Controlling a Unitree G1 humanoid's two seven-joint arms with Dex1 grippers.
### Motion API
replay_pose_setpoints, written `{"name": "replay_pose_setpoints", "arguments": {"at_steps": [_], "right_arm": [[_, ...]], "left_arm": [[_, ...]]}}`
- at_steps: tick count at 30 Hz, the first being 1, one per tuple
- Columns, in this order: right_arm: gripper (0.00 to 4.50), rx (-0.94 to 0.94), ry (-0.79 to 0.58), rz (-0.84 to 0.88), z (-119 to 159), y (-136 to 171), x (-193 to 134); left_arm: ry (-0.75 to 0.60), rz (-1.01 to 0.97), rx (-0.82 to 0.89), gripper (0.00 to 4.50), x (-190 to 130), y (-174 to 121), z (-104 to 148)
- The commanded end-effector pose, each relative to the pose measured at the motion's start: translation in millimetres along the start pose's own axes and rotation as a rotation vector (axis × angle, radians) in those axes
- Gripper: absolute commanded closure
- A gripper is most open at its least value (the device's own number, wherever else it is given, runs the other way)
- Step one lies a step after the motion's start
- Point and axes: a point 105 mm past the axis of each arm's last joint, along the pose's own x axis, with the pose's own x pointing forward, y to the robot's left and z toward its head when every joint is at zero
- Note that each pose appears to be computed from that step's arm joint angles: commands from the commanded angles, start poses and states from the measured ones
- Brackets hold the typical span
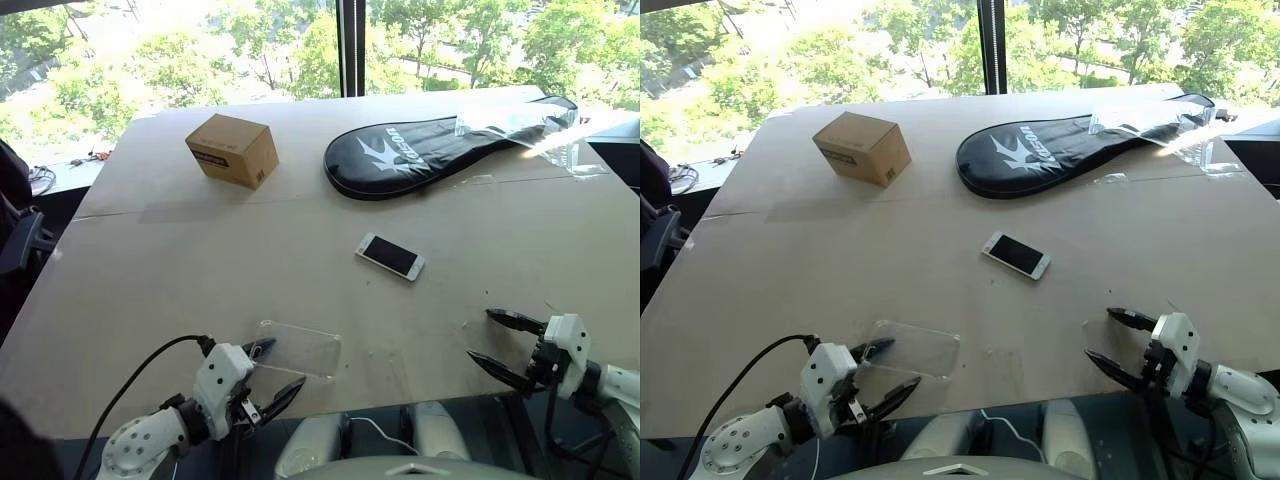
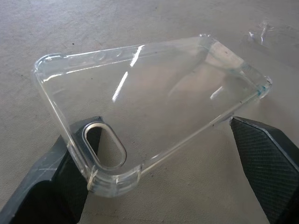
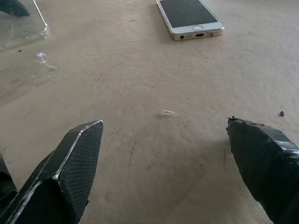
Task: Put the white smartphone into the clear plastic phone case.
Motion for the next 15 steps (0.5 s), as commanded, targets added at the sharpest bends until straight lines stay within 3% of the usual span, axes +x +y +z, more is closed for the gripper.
{"name": "replay_pose_setpoints", "arguments": {"at_steps": [1,15], "right_arm": [[0.0,-0.026,-0.023,0.007,8.3,-0.7,0.5],[0.0,-0.045,-0.043,0.006,14.5,-3.4,8.0]], "left_arm": [[-0.018,-0.003,0.024,0.05,-0.5,-2.5,2.4],[-0.011,-0.016,0.055,0.05,-1.6,2.1,-1.9]]}}
